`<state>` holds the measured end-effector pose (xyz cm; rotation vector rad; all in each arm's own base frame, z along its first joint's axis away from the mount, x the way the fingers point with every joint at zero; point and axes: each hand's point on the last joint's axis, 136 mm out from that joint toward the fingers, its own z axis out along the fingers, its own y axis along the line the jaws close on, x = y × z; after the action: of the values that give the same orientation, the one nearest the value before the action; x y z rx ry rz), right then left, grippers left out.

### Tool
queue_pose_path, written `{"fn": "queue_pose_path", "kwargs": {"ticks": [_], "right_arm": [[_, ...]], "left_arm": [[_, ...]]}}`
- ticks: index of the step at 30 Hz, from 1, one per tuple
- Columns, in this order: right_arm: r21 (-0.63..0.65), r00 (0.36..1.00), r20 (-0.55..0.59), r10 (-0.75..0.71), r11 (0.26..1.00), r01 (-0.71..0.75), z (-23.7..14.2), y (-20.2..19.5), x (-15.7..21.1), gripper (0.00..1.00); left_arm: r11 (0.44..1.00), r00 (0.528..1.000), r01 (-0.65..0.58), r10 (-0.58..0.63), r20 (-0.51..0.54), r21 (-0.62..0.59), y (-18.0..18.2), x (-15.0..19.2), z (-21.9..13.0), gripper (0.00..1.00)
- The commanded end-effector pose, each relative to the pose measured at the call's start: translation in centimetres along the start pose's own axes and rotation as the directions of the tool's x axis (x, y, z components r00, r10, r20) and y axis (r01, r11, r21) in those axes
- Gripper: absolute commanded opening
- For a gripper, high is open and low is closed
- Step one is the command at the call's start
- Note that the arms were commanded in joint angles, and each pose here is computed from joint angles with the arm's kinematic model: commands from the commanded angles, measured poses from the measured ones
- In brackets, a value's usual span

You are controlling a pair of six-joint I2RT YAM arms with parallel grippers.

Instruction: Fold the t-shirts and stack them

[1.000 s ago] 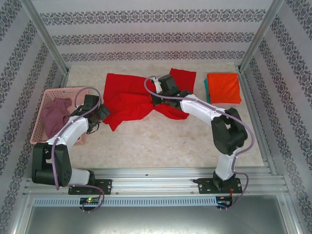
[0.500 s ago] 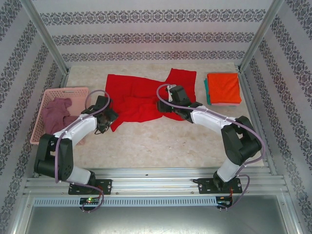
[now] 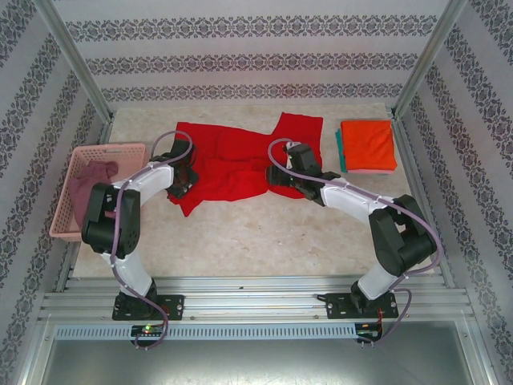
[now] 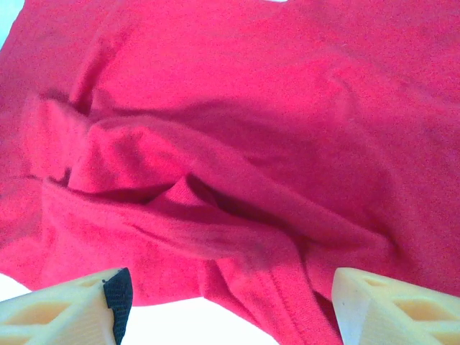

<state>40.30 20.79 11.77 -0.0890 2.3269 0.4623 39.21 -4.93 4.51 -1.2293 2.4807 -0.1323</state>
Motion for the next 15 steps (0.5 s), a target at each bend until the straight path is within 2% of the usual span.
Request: {"fn": "queue_pose_path", "kwargs": {"ticks": [1, 4, 6, 9, 15], "right_arm": [[0.053, 0.997, 0.034, 0.072, 0.996, -0.074, -1.0, -2.2, -1.5, 0.73], [0.141, 0.995, -0.004, 0.097, 0.985, -0.096, -1.0, -4.8, -1.1, 0.73], [0.194, 0.993, -0.053, 0.107, 0.976, -0.095, -0.9, -6.6, -0.3, 0.72], [0.187, 0.988, -0.099, 0.122, 0.977, -0.102, -0.5, -7.4, 0.6, 0.67], [0.075, 0.983, -0.186, -0.004, 0.997, 0.019, 1.2, -4.1, 0.9, 0.58]], "left_arm": [[0.999, 0.999, 0.024, -0.025, -0.034, -0.037, 1.0, 0.3, 0.8, 0.34], [0.999, 0.999, 0.035, -0.037, -0.038, -0.039, 1.5, -0.1, 1.0, 0.13], [0.999, 0.999, 0.042, -0.043, -0.025, -0.035, 2.0, -0.7, 0.7, 0.04], [0.999, 0.999, 0.050, -0.050, -0.006, -0.015, 2.5, -1.6, -0.2, 0.00], [0.997, 0.997, 0.071, -0.071, 0.021, 0.015, 3.6, -3.0, -1.8, 0.00]]}}
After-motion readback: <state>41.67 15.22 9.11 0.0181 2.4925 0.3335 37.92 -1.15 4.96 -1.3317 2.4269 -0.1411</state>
